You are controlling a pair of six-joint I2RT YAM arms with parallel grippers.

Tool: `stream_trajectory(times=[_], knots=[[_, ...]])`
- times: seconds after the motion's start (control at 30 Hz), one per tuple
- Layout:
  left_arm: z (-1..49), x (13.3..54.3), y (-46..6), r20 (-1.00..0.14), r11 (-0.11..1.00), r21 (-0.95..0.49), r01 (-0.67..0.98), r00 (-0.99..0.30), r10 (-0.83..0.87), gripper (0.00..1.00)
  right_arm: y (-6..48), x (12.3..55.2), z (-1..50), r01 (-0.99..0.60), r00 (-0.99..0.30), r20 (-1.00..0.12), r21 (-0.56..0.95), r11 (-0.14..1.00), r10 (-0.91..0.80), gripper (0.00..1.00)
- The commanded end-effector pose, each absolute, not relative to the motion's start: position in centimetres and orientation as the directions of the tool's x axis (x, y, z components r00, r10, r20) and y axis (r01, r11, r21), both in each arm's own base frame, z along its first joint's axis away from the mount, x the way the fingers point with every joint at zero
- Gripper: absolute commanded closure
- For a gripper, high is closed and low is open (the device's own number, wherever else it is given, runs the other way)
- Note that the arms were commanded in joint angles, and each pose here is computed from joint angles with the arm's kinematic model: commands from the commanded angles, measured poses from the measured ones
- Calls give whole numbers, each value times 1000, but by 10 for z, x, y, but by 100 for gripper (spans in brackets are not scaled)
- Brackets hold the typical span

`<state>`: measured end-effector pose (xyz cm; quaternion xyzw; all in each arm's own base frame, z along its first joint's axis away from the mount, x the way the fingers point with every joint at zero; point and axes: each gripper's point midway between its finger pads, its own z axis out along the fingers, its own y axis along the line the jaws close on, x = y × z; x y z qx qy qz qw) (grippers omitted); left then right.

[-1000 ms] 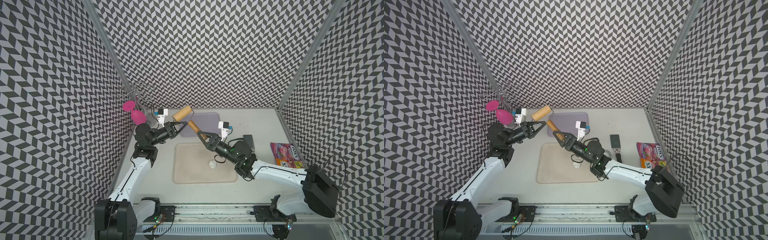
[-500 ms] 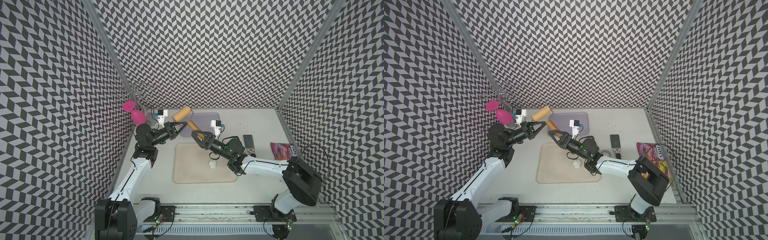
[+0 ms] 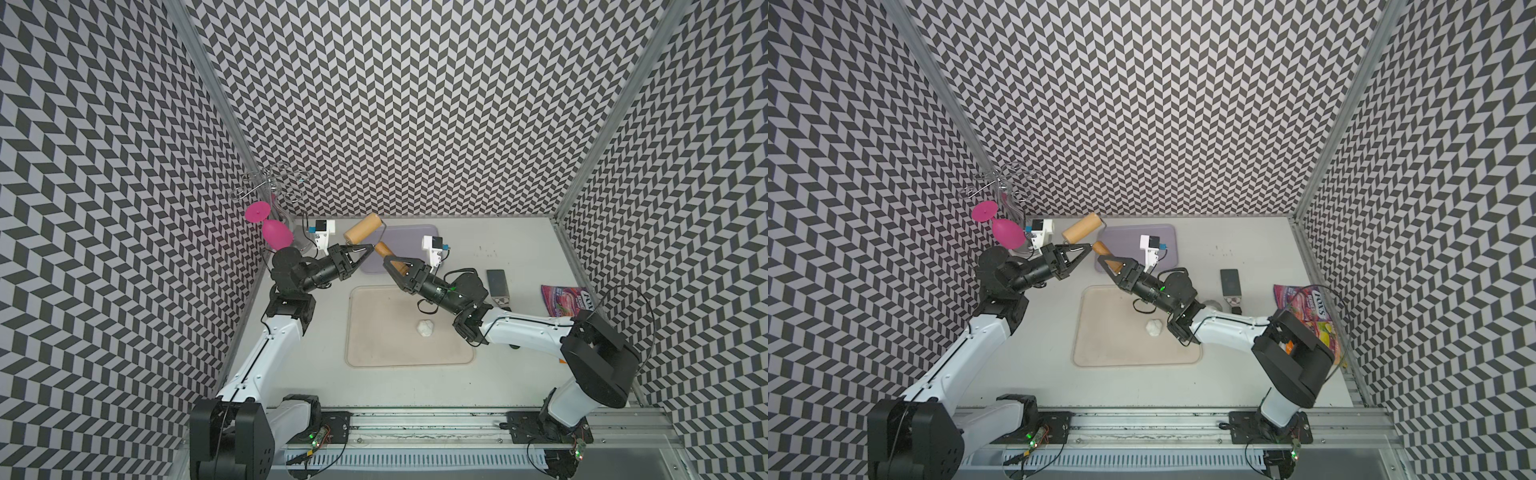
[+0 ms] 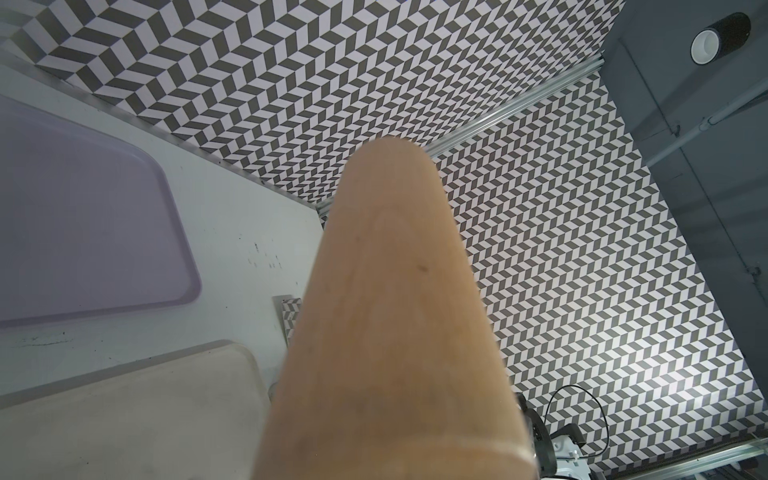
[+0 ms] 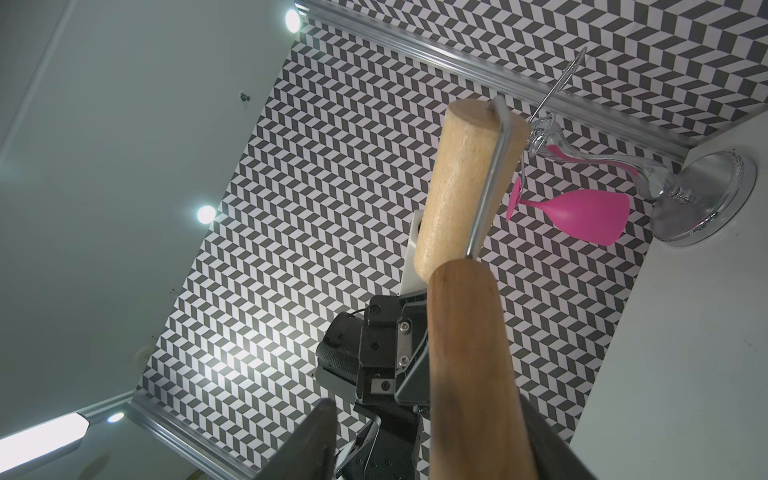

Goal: Roll out the dumpling wrappers from the dough
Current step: Pick up the rolling pin from the center of the board.

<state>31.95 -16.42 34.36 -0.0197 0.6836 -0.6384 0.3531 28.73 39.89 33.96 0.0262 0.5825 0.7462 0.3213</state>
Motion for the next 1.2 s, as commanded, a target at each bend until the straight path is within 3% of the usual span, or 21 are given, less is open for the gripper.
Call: stream_trajectory(times=[0.0, 0.3, 0.43, 0.6, 0.87, 0.9, 0.97, 1.0, 1.07, 1.1, 1.17], knots=[[357, 315, -162, -518, 196, -850, 488, -712, -475, 100, 399, 289, 360, -489, -777, -347, 858, -157, 525, 38], [350, 314, -165, -524, 212, -848, 485, -712, -466, 100, 404, 293, 362, -490, -779, -350, 858, -157, 520, 41], [350, 313, -166, -525, 211, -848, 487, -714, -464, 100, 405, 292, 365, -493, -780, -351, 854, -163, 519, 59], [348, 313, -165, -524, 218, -849, 482, -714, -464, 100, 399, 293, 369, -506, -760, -360, 850, -145, 542, 100], [342, 313, -164, -534, 242, -844, 478, -707, -464, 100, 387, 292, 383, -549, -703, -418, 834, -65, 575, 100], [342, 313, -164, -534, 242, -844, 479, -708, -463, 96, 386, 292, 385, -552, -700, -421, 831, -64, 576, 100], [344, 314, -164, -548, 249, -835, 491, -700, -458, 75, 384, 293, 387, -550, -693, -427, 834, -44, 580, 100], [346, 313, -163, -571, 263, -820, 509, -685, -452, 58, 382, 295, 388, -549, -683, -435, 836, -19, 587, 100], [346, 314, -161, -621, 323, -784, 531, -654, -432, 10, 377, 302, 385, -512, -673, -446, 857, 63, 591, 100], [342, 317, -157, -638, 373, -770, 517, -641, -426, 0, 374, 305, 386, -505, -663, -464, 856, 107, 587, 100], [336, 323, -147, -705, 479, -705, 523, -590, -393, 0, 363, 309, 387, -502, -645, -501, 847, 174, 576, 100]])
